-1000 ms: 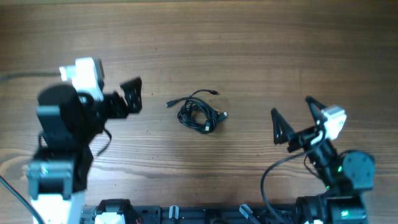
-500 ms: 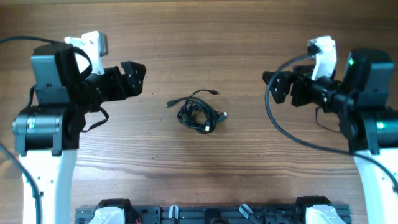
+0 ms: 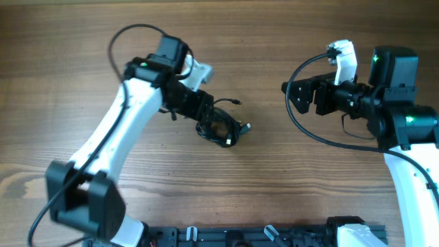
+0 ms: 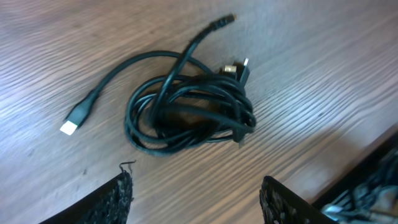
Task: Untangle cables
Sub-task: 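Reach the left gripper to the cable bundle and grasp it, then lift the bundle with the left gripper and grasp a loop with the right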
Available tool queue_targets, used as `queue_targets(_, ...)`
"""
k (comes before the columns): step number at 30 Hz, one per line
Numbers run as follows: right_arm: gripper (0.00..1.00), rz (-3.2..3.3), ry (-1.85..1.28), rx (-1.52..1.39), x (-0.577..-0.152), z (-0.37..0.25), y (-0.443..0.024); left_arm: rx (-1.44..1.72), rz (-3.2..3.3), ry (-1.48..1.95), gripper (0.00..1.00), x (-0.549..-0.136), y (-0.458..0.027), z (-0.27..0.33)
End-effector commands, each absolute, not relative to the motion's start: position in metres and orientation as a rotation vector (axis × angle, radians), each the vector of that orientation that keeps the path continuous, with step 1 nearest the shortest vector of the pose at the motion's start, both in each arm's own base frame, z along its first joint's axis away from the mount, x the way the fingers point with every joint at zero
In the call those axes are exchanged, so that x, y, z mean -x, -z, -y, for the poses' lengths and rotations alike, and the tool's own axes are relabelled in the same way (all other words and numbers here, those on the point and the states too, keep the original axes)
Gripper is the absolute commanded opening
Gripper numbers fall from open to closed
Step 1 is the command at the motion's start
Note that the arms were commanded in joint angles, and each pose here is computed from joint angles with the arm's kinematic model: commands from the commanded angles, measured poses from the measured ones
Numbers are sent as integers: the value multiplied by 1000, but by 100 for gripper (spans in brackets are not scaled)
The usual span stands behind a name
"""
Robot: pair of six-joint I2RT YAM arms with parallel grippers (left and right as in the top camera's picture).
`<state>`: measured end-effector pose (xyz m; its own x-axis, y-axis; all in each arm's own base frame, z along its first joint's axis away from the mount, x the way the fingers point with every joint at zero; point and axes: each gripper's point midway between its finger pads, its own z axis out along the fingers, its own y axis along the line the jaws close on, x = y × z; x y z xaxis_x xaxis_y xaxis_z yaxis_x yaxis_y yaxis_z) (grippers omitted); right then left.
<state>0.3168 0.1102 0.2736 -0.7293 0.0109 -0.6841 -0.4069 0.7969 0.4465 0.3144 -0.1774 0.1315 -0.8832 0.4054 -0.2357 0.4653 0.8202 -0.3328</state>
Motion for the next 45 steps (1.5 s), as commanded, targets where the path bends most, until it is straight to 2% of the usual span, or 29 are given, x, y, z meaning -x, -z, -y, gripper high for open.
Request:
queue_targets(1, 100, -2245, -773, 348, -316, -113, -284, -897, -2832, 593, 68, -318, -100, 191)
queue_targets(9, 100, -2258, -752, 337, -317, -110, -281, -964, -2787, 589, 70, -337, -63, 198)
queue_targets(15, 100, -2271, -748, 330, -318, -109, -277, -1071, -2719, 721, 69, -319, -44, 207)
queue_targets(17, 100, -2277, -750, 328, -320, -109, -275, -1071, -2706, 717, 65, -320, -38, 207)
queue_targets(18, 100, -2280, -751, 327, -320, -109, -274, -1070, -2699, 716, 58, -321, -37, 208)
queue_targets(20, 100, -2288, -756, 322, -321, -109, -272, -1069, -2684, 712, 23, -324, -38, 209)
queue_targets(21, 100, -2291, -756, 321, -321, -109, -271, -1066, -2685, 712, 13, -324, -38, 209)
queue_targets(25, 100, -2300, -759, 318, -323, -109, -268, -980, -2725, 753, 9, -323, -40, 212)
queue_targets(26, 100, -2302, -760, 318, -324, -109, -268, -951, -2741, 756, 4, -323, -39, 212)
queue_targets(31, 100, -2297, -771, 301, -326, -110, -269, -586, -2836, 786, 4, -341, -53, 208)
queue_targets(35, 100, -2245, -883, 331, -323, -123, -281, 60, -2792, 859, 4, -384, -117, 181)
queue_targets(38, 100, -2218, -929, 344, -323, -135, -288, 398, -2683, 928, 4, -398, -159, 162)
queue_targets(41, 97, -2197, -972, 365, -322, -154, -294, 518, -2617, 966, 4, -397, -184, 154)
queue_targets(45, 87, -2214, -995, 302, -327, -174, -295, 617, -2587, 1042, 4, -393, -199, 158)
